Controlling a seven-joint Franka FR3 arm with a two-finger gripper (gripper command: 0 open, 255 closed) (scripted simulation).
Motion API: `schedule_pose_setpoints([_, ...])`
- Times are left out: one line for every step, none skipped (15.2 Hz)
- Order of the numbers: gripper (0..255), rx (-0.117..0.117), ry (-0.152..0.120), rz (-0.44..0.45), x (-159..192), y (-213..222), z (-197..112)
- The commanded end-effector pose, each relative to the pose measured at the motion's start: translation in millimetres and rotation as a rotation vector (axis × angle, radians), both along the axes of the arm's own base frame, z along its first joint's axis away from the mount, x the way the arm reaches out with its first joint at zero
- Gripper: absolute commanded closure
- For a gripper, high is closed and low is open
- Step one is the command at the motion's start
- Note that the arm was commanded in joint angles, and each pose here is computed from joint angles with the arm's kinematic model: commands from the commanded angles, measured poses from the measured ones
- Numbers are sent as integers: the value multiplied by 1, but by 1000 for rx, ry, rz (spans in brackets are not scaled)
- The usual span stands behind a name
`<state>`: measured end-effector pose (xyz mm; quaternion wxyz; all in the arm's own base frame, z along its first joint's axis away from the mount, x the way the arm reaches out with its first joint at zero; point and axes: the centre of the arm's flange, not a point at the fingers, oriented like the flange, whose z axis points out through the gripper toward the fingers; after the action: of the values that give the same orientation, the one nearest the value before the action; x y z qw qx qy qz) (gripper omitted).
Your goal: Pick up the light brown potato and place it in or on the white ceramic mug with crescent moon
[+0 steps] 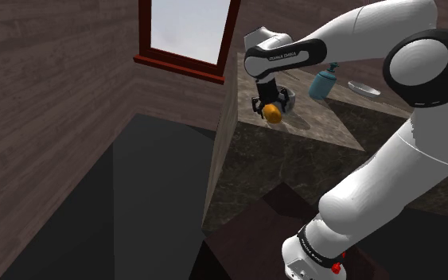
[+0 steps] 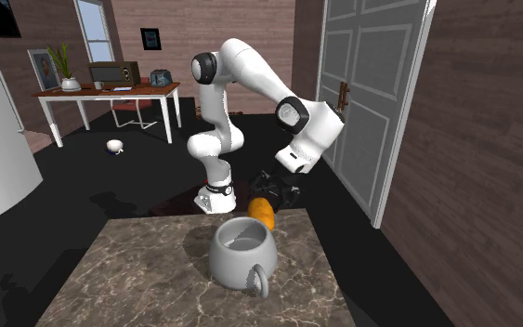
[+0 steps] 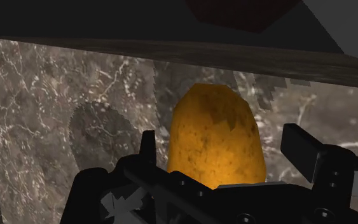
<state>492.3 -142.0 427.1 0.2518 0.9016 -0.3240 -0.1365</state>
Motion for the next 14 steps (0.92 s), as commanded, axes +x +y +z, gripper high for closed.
schedule_pose_setpoints([0,0,0,0,-3,-4,-7])
schedule_pose_setpoints([0,0,0,0,-3,-3,-7])
schedule_pose_setpoints([0,0,0,0,-3,-4,-7])
schedule_pose_setpoints([0,0,0,0,-3,-4,-7])
schedule_pose_setpoints([0,0,0,0,-3,-4,-7])
schedule_pose_setpoints([0,0,0,0,-3,-4,-7])
schedule_pose_setpoints([0,0,0,0,-3,-4,-7])
schedule_pose_setpoints([0,0,0,0,-3,-4,-7])
schedule_pose_setpoints([255,0,0,0,-3,-4,-7])
schedule_pose_setpoints([255,0,0,0,-3,-4,-7])
schedule_pose_setpoints([255,0,0,0,-3,-4,-7])
schedule_pose_setpoints([255,0,0,0,-3,-4,-7])
schedule_pose_setpoints([255,0,0,0,-3,-4,-7])
schedule_pose_setpoints([255,0,0,0,-3,-4,-7])
